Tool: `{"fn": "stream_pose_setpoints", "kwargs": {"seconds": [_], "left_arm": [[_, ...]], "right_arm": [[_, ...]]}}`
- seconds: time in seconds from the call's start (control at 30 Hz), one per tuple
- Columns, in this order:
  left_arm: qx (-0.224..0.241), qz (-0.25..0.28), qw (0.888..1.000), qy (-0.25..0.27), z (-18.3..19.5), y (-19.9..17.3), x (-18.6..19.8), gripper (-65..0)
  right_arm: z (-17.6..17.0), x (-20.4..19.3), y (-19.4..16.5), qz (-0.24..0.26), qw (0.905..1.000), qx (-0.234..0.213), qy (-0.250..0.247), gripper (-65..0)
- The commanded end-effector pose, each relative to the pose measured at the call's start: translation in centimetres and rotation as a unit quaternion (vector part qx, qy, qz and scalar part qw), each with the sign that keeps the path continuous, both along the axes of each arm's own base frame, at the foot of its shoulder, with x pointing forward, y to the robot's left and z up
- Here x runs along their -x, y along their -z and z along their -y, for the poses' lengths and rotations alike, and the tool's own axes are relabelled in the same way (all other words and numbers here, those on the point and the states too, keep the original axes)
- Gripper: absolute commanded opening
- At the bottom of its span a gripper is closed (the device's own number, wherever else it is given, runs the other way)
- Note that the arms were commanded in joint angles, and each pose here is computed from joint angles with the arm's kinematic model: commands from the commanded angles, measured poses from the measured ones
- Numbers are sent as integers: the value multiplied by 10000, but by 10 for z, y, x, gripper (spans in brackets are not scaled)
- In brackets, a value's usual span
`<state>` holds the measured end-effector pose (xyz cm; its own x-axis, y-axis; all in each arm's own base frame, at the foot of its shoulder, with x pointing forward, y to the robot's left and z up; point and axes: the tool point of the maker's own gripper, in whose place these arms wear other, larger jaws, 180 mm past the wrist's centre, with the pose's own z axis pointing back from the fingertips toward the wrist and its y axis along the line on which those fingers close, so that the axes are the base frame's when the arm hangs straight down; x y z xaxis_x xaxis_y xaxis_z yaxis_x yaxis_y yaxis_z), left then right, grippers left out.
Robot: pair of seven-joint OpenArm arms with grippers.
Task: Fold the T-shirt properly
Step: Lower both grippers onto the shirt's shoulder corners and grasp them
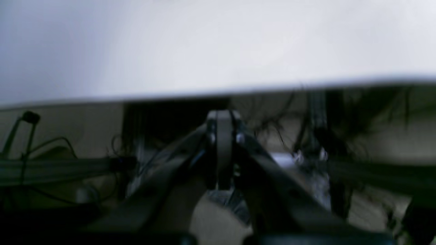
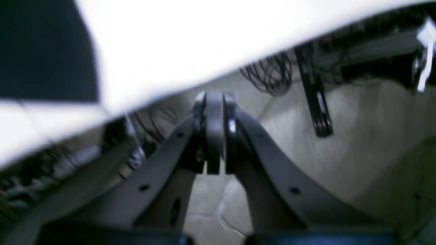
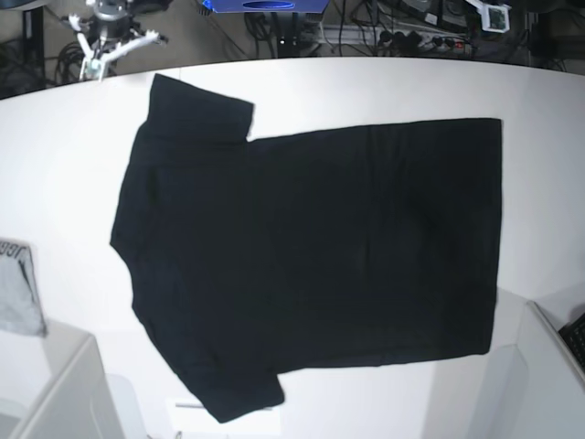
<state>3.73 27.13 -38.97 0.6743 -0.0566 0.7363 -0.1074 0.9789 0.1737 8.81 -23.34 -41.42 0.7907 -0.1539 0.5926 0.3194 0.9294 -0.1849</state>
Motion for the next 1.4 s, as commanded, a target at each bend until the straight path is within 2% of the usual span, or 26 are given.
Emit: {"fn": "stream_pose_setpoints", "kwargs": {"seconds": [0.0,0.1,0.23,0.33,0.37,0.47,0.53,0.6,0.67,0.77,0.83,0.87,0.97,1.07,1.2,1.37], "left_arm": [[0,217,9998,-42,-3,-13,-6,-650],[232,532,9980,-262,-3,-27,-19,-650],[330,713,9964,-321,-2,-33,-29,-650],[339,860,9952,-324,-2,-35,-39,-650],[339,876,9950,-327,-3,-35,-41,-650],[335,908,9948,-323,-3,-36,-42,-650],[302,1000,9939,-342,-6,-39,-48,-650],[296,964,9942,-369,-7,-37,-48,-650],[327,924,9940,-491,-13,-37,-51,-513],[604,899,9890,-1004,-31,-37,-50,-304],[885,911,9843,-1228,-38,-38,-52,-217],[1080,931,9821,-1234,-39,-39,-55,-199],[1423,906,9806,-998,-36,-42,-65,-217],[1494,838,9822,-772,-37,-45,-74,-225],[1501,782,9808,-967,-46,-44,-79,-222],[1570,793,9792,-1016,-46,-43,-88,-222]], "right_arm": [[-1,-11,-12,274,9996,-47,51,-650],[-17,-31,-18,636,9939,-847,323,-650],[-26,-51,-21,888,9759,-1908,584,-650],[-37,-62,-27,955,9601,-2574,534,-650],[-40,-67,-30,1011,9549,-2745,505,-627],[-44,-76,-37,1172,9439,-3050,471,-473],[-46,-78,-38,1202,9408,-3137,463,-404],[-48,-78,-36,1144,9402,-3175,458,-377],[-47,-79,-29,1059,9396,-3216,509,-372],[-40,-75,-16,879,9426,-3177,534,-372],[-39,-74,-10,832,9424,-3188,578,-372],[-37,-74,-7,799,9425,-3187,606,-372],[-37,-71,4,674,9411,-3239,700,-372],[-37,-69,13,566,9394,-3293,767,-372],[-37,-64,22,450,9381,-3329,839,-372],[-58,-65,25,297,9366,-3449,546,-377]]}}
